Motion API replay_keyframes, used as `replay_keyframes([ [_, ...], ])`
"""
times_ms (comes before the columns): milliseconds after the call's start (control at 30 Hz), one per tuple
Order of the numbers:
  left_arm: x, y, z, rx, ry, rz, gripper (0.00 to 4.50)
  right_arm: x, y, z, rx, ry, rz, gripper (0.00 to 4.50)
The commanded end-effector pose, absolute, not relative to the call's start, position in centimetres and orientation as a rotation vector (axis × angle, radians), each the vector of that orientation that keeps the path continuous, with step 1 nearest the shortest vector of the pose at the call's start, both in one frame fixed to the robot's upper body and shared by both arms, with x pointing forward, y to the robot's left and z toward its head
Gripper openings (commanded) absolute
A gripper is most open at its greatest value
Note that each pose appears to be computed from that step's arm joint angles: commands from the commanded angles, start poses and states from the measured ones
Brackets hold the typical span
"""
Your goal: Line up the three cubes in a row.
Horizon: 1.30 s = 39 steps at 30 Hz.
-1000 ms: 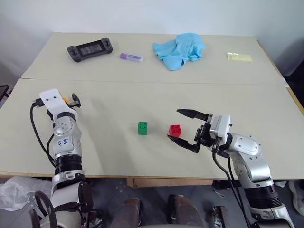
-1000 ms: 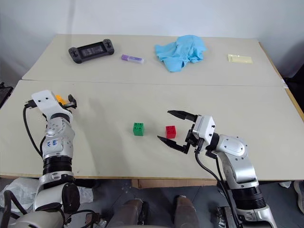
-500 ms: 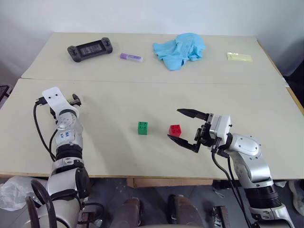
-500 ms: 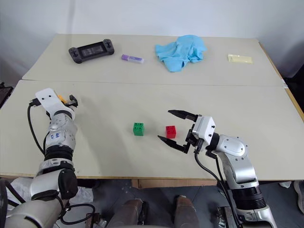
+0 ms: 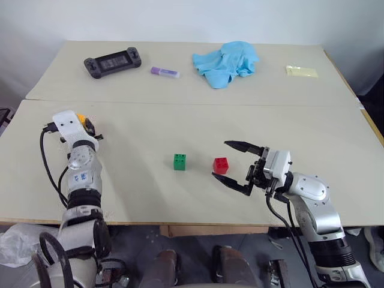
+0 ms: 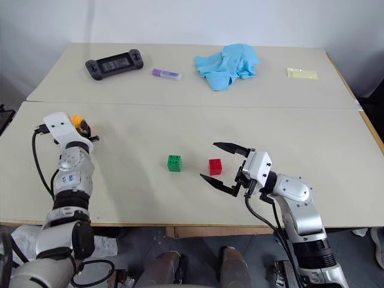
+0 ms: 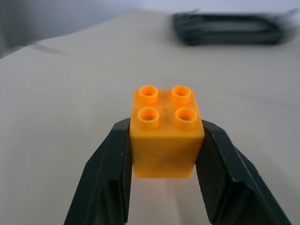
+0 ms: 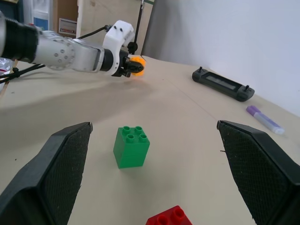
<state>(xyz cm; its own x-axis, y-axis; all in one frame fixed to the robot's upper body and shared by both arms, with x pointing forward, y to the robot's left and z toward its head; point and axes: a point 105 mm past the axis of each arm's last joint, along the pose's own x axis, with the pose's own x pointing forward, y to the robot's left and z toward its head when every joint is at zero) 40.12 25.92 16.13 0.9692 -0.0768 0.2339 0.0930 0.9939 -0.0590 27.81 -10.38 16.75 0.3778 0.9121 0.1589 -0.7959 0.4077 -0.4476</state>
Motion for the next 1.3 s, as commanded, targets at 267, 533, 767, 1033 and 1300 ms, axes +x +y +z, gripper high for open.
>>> replay_keyframes([
  [267,34.8,17.5,18.6,0.499,-0.131,-1.182,1.49,26.0,-14.5,16.8,-0.331,-0.343,1.039,4.50],
  [533,35.5,19.1,15.9,0.494,-0.017,-1.327,1.49,25.8,-16.3,16.9,-0.381,-0.317,0.980,4.50],
  [767,34.3,20.8,14.2,0.474,0.086,-1.402,1.49,24.1,-16.7,16.1,-0.388,-0.276,0.955,4.50],
  [1033,34.3,20.7,12.6,0.464,0.138,-1.398,1.49,23.7,-17.3,16.4,-0.408,-0.254,0.948,4.50],
  [1300,35.0,20.6,12.5,0.455,0.134,-1.351,2.51,23.1,-17.3,16.3,-0.407,-0.235,0.945,4.50],
])
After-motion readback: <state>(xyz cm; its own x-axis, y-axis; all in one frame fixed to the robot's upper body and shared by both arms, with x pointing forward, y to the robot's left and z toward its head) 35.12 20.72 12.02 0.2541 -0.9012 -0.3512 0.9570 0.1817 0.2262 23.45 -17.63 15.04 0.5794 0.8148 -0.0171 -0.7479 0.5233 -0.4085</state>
